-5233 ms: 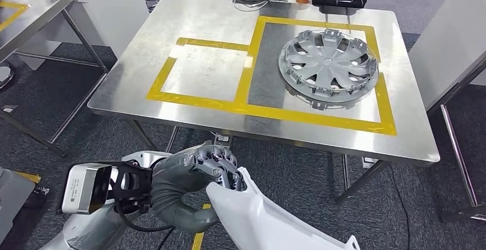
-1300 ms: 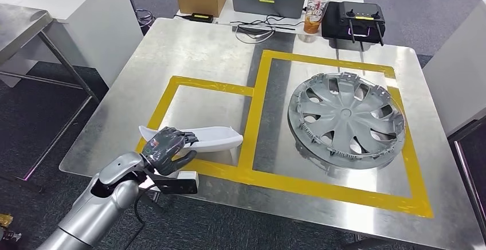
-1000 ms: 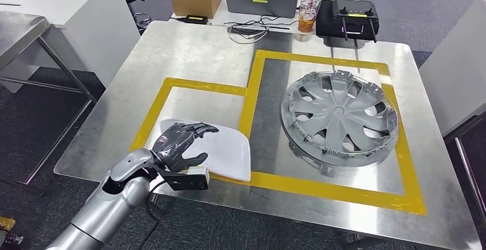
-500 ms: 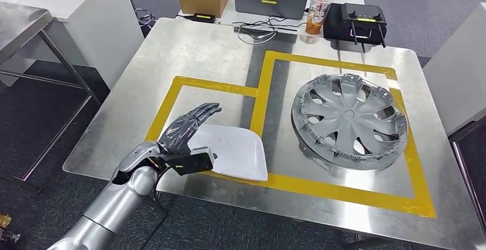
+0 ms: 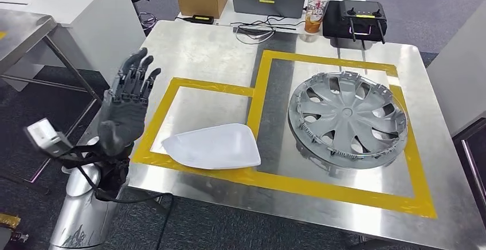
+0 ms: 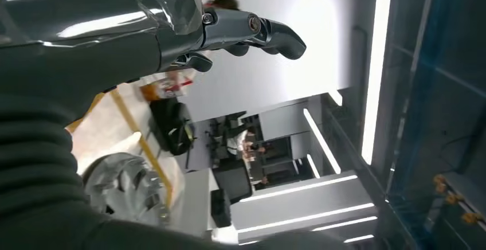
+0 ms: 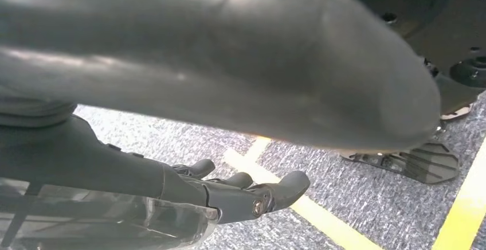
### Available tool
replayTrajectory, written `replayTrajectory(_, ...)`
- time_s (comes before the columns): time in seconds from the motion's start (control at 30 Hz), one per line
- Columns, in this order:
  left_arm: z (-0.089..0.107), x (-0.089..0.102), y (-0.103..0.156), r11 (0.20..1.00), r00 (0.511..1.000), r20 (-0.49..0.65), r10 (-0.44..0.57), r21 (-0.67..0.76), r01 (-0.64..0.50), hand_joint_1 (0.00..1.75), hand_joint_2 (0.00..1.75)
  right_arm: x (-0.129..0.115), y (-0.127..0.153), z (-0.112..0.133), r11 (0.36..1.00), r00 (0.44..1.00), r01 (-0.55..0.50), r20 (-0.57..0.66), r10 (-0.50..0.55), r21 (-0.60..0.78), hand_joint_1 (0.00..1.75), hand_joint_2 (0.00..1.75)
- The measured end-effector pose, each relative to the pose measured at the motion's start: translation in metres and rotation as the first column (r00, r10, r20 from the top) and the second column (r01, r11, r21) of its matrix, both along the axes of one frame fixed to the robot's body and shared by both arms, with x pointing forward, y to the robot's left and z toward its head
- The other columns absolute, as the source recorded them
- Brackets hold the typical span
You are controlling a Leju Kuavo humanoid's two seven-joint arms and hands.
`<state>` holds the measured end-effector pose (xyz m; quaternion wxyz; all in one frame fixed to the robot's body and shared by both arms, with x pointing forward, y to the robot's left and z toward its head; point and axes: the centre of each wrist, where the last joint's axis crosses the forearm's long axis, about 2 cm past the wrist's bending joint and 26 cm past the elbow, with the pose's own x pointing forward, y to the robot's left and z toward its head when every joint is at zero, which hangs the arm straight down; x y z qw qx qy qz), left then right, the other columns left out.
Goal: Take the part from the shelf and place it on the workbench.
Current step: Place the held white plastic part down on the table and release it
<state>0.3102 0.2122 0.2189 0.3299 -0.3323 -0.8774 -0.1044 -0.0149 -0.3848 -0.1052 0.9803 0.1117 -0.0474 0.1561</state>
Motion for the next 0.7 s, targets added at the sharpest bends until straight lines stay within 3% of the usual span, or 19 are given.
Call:
replayTrajectory(0.5,0.02,-0.017,0.012,0.999,0.995,0.096,0.03,-0.048,-0.026,0.0,0.0,0.002,0.008,-0.001,1.0,1.0,0.004,0.005,-0.004,0.013,0.0,0.0)
replayTrajectory(0.7,0.002,-0.034,0.026,0.997,0.995,0.079,0.065,-0.05,-0.061,0.0,0.0,0.0,0.011,-0.002,1.0,0.999,0.028,0.018,-0.028,0.014,0.0,0.0)
